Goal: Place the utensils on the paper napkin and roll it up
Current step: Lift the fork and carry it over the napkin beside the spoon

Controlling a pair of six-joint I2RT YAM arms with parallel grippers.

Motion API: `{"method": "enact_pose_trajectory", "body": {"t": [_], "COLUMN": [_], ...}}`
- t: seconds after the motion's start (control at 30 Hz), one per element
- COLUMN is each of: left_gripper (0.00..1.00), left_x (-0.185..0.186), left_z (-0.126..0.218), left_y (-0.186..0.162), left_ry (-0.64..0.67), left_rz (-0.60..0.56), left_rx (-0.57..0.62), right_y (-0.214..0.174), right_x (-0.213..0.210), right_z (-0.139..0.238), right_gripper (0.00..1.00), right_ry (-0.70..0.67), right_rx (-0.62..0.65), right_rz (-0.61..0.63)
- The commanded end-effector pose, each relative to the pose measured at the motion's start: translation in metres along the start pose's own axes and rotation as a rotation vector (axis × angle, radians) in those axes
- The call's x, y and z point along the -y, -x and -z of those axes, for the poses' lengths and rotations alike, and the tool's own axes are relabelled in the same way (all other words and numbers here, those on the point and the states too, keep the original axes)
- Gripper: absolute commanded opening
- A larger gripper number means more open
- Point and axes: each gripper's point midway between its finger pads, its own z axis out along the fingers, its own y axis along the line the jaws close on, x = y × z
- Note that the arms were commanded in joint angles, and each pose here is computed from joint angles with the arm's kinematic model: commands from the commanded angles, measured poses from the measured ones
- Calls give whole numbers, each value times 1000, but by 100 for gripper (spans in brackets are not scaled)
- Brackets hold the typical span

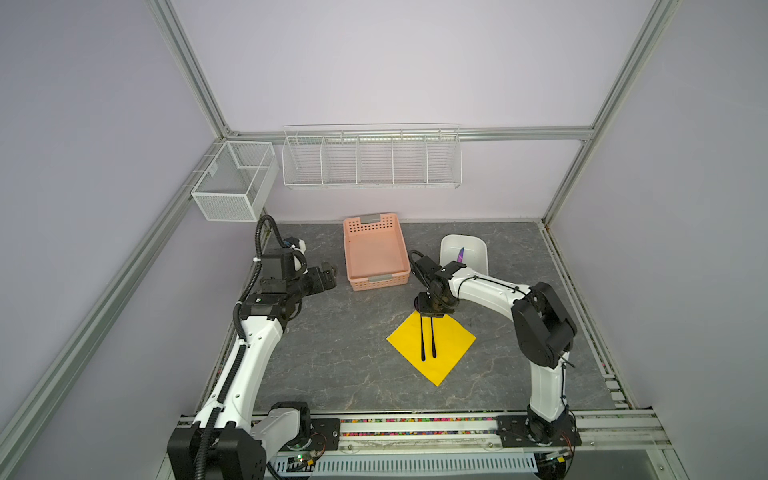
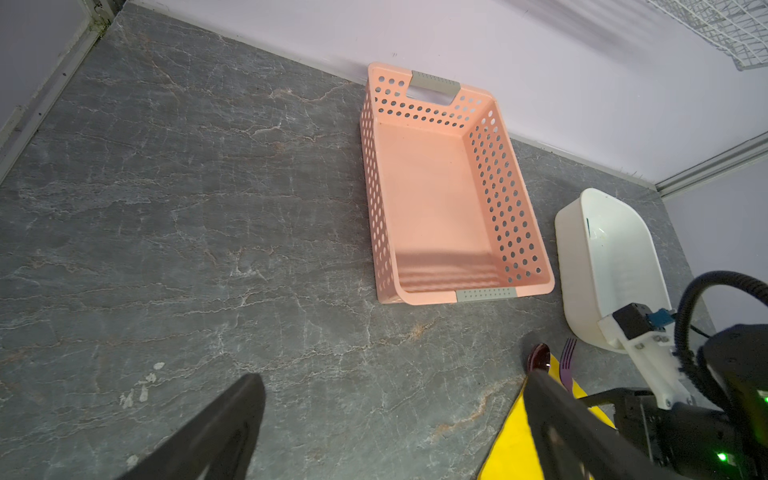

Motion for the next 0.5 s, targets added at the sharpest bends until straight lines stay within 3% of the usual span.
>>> {"method": "enact_pose_trajectory", "body": {"t": [0.0,0.47], "left_gripper": [97,97], "left_x": [1,1], "left_z": [1,0], "left_y": [-1,-1], "left_ry": [-14,-16], "left_rz": [9,11], "left_rx": [5,3], "right_y": [-6,-7], "right_x": [2,9], "right_z": [-10,-17], "right_gripper": [7,7], "right_ry": [-7,-39], "right_rx": [-23,-36], "right_rz": [-22,-32]}}
